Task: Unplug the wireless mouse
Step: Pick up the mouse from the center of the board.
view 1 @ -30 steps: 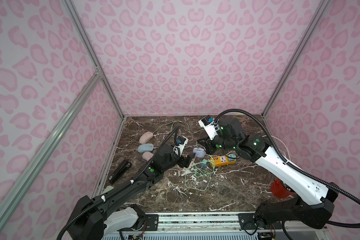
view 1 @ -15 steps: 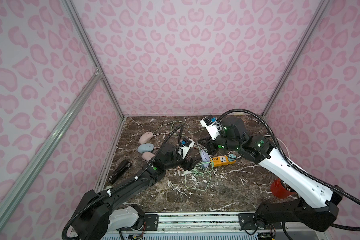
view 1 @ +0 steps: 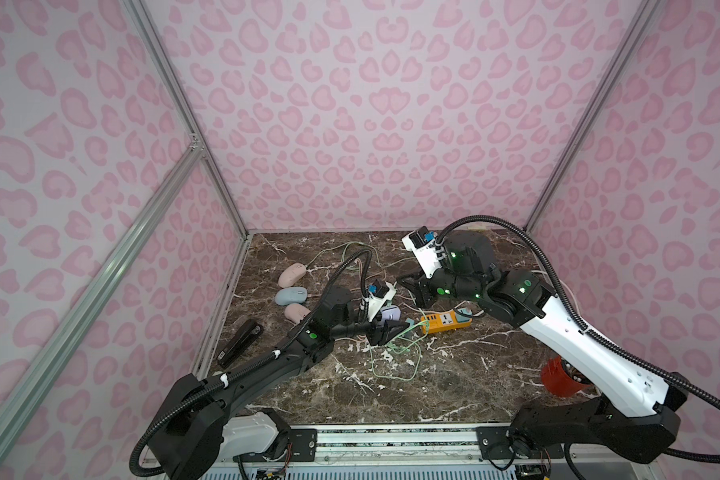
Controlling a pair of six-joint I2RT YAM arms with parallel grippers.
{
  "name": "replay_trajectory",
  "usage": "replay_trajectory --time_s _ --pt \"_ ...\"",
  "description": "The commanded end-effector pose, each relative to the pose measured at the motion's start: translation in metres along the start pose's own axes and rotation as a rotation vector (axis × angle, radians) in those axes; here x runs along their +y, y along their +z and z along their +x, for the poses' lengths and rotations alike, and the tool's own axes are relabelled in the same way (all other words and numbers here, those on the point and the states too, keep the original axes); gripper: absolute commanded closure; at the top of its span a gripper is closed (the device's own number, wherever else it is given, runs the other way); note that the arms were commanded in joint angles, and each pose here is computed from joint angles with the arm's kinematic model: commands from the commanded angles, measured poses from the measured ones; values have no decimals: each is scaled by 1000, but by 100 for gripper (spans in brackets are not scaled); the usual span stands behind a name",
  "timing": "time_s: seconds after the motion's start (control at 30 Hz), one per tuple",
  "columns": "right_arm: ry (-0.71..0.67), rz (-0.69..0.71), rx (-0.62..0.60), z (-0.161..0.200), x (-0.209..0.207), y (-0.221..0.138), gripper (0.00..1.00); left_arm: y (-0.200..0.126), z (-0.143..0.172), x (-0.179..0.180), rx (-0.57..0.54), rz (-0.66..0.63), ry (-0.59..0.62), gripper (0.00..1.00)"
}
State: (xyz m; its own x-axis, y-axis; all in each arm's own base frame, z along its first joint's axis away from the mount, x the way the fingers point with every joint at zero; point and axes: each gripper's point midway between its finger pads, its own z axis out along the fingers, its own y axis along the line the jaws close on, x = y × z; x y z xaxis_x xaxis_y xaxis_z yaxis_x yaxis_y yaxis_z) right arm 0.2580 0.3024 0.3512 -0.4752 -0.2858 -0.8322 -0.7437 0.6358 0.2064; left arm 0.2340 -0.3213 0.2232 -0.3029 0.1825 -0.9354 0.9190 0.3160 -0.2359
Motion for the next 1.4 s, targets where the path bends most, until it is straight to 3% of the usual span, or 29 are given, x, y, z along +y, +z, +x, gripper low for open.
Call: replay_trajectory --time_s 0.0,0.17,0.3,0.7,0.93,1.17,1.3,1.37 --pt "0 -10 -55 -15 3 -7 100 1 -6 -2 -11 18 17 44" --pt "0 5 -67 -17 2 -11 100 5 -4 0 7 16 3 59" --pt "1 8 -79 -21 2 -15 100 7 -3 -1 10 31 -4 62" --pt "2 39 -108 -31 -1 -24 100 7 -2 -3 9 44 -7 52" --pt "13 -15 -118 -39 8 -21 100 8 -2 -4 -28 55 -6 44" --pt "20 -3 -102 -37 6 -16 100 10 -11 -4 -81 66 0 43" --pt "25 16 -102 -36 2 -16 100 11 -12 -4 -84 69 4 52" --pt "27 44 -98 -34 -3 -16 100 10 -11 -4 -85 63 5 53"
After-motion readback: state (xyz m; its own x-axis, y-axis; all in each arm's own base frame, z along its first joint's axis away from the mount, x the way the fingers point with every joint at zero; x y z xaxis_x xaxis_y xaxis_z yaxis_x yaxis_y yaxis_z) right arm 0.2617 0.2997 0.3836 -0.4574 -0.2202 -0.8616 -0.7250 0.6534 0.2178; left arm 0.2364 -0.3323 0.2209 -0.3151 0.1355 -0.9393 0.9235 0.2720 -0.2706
